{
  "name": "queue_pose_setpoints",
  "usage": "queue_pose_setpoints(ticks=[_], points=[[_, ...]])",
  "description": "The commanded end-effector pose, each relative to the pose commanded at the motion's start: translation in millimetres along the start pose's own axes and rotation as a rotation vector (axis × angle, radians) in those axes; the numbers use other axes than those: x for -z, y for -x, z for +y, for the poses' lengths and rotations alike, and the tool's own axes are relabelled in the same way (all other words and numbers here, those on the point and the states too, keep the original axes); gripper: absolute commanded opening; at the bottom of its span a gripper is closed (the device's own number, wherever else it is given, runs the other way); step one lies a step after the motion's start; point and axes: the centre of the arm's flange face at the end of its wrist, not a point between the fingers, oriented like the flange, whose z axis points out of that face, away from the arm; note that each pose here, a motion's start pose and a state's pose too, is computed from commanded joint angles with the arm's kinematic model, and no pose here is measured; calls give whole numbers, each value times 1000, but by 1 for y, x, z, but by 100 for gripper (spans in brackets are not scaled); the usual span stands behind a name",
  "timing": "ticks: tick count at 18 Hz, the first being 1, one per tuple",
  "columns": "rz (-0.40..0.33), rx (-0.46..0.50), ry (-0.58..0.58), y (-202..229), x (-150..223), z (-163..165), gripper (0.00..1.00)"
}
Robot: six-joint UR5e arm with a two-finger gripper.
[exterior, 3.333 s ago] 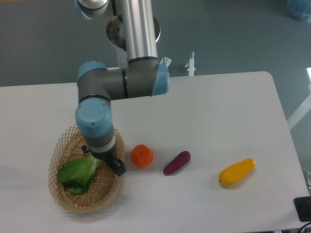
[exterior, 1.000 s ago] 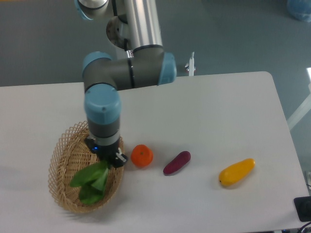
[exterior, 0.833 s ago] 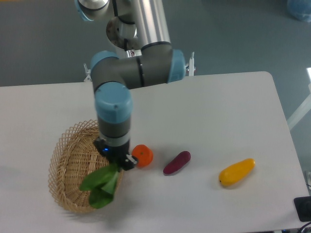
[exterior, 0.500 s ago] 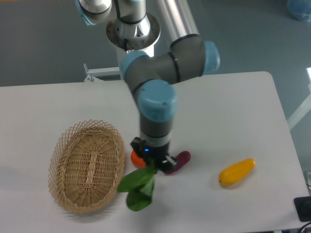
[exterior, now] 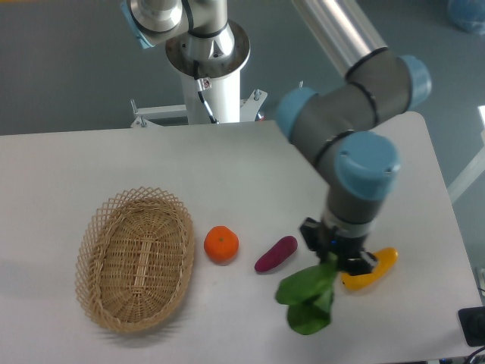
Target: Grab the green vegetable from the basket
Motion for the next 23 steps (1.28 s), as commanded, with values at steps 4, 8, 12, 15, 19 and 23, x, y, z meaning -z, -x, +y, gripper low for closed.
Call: queue_pose_setpoints(ticks=[4, 8, 12, 15, 19, 23], points=[[-3, -37, 14, 25, 1, 34, 4], [17, -45, 48, 36, 0, 34, 7], [17, -57, 56, 38, -3, 35, 8], [18, -65, 78, 35, -6, 32, 10], [14, -54, 85, 37, -6, 32, 11], [12, -58, 86, 36, -6, 31, 12]])
